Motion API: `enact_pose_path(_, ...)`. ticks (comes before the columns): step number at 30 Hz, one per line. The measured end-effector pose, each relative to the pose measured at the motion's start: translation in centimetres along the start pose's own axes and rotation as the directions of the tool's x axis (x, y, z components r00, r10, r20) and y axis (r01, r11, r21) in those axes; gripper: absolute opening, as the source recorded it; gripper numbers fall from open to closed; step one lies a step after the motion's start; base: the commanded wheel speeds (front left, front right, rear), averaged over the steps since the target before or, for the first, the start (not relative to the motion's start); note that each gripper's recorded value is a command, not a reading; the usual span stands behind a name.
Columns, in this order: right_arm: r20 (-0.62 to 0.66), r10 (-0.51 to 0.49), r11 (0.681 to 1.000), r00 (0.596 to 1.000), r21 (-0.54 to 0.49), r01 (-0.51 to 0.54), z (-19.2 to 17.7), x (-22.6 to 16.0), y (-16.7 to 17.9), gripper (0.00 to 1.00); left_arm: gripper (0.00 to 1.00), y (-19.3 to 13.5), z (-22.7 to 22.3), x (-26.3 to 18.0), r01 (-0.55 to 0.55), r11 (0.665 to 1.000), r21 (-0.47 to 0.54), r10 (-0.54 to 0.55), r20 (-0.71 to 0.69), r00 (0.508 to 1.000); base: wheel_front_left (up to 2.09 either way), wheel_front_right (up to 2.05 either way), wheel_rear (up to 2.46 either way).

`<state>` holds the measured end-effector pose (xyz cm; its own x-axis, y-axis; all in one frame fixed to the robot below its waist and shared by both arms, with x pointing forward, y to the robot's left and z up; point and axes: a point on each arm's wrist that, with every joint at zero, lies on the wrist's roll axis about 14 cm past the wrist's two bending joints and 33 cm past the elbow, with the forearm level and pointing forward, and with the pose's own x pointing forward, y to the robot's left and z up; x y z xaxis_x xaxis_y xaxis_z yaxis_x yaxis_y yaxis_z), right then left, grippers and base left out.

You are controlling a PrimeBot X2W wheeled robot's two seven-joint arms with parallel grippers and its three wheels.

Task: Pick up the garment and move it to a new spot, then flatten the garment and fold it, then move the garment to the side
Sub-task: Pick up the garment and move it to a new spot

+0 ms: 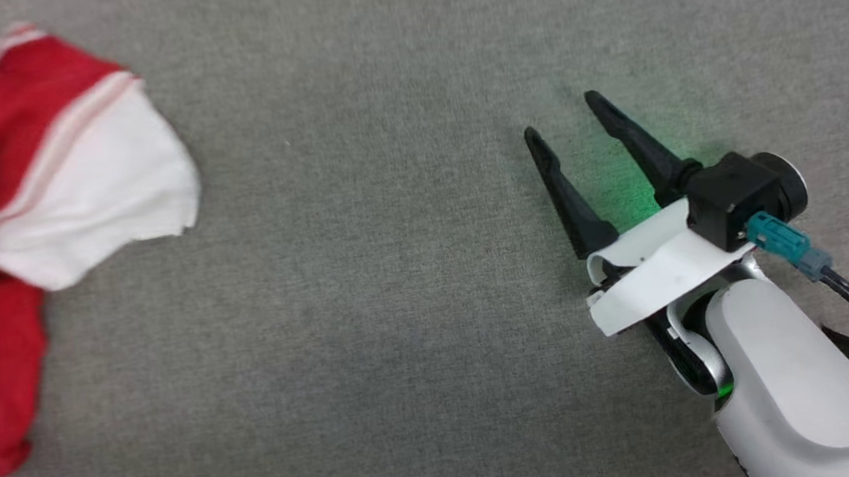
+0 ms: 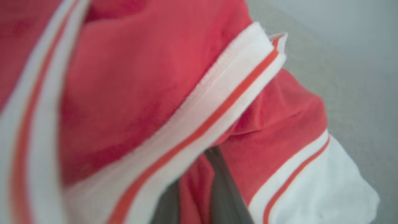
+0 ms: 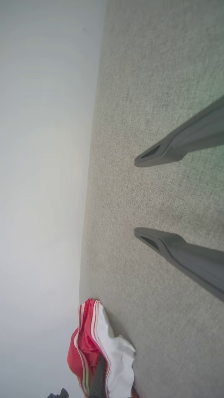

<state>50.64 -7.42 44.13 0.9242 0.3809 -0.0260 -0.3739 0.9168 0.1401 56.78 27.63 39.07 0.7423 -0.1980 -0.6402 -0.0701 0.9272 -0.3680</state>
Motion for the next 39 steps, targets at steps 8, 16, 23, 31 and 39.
enact_pose_path(8,0.035,-0.024,0.999,0.999,0.029,0.023,2.0,-1.3,0.2,1.00,0.00,-3.0,3.0,-3.3,0.092,0.995,-0.029,-0.086,0.161,0.983,0.00,0.00,0.00)
enact_pose_path(16,0.084,-0.124,0.990,0.989,0.081,0.117,4.1,-4.3,-1.7,1.00,0.00,-12.7,4.7,-6.2,0.345,0.937,0.048,-0.347,0.219,0.912,0.00,0.00,0.00)
enact_pose_path(23,0.123,-0.208,0.975,0.970,0.106,0.195,5.6,-7.3,-3.5,1.00,0.00,-21.9,2.0,-8.2,0.551,0.815,0.177,-0.571,0.084,0.817,0.00,0.00,0.00)
enact_pose_path(31,0.150,-0.305,0.948,0.940,0.142,0.285,6.6,-10.5,-5.9,1.00,0.00,-32.4,-3.4,-9.2,0.749,0.621,0.231,-0.742,-0.136,0.657,0.00,0.00,0.00)
enact_pose_path(39,0.166,-0.401,0.911,0.901,0.177,0.373,7.4,-13.6,-8.4,1.00,0.00,-36.8,-7.6,-6.2,0.790,0.556,0.258,-0.740,-0.280,0.612,0.00,0.00,0.00)
